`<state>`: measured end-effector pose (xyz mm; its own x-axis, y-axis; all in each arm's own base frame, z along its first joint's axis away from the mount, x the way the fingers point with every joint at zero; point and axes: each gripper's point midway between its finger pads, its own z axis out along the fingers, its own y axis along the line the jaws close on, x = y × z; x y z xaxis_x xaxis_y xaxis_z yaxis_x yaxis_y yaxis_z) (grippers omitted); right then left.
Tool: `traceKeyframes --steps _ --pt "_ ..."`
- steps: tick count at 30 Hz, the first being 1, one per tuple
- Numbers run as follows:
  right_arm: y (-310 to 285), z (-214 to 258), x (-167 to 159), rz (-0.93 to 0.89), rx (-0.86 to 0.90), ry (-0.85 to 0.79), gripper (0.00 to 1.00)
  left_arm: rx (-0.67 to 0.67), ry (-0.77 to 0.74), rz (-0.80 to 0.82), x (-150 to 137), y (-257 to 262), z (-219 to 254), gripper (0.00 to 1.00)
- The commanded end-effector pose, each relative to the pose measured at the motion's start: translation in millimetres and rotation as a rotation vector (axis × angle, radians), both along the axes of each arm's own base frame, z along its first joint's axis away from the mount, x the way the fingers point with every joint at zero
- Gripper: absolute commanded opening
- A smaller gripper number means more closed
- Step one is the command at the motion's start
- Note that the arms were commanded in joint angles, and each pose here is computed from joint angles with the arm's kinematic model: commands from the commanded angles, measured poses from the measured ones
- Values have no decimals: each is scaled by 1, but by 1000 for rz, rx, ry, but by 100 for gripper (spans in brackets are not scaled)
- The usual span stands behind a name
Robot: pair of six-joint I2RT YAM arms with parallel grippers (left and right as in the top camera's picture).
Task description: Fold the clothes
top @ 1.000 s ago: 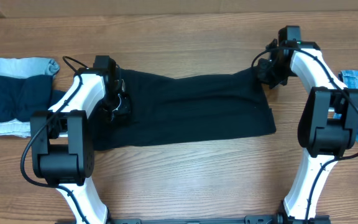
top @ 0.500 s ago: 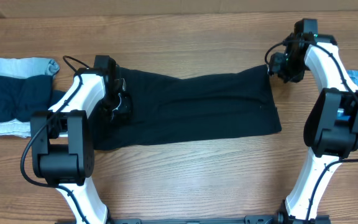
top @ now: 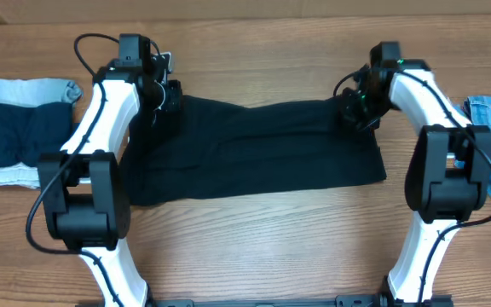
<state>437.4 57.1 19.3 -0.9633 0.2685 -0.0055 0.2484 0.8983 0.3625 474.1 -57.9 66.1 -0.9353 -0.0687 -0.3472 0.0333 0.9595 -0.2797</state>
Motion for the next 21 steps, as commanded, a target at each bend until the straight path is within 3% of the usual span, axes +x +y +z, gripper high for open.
traceKeyframes --steps 1,6,12,21 --pt "-8 -6 -1 -57 -46 -18 4 -14 54 -24 0 -4 -44 19" --pt "-36 -18 -19 -66 -211 52 4 -13 129 -22 -5 -4 -90 15" --pt "-111 -16 -28 -130 -550 82 4 -27 108 98 8 19 -95 8" --pt "-143 -6 -11 -170 -567 17 4 -37 110 104 9 25 -92 9"
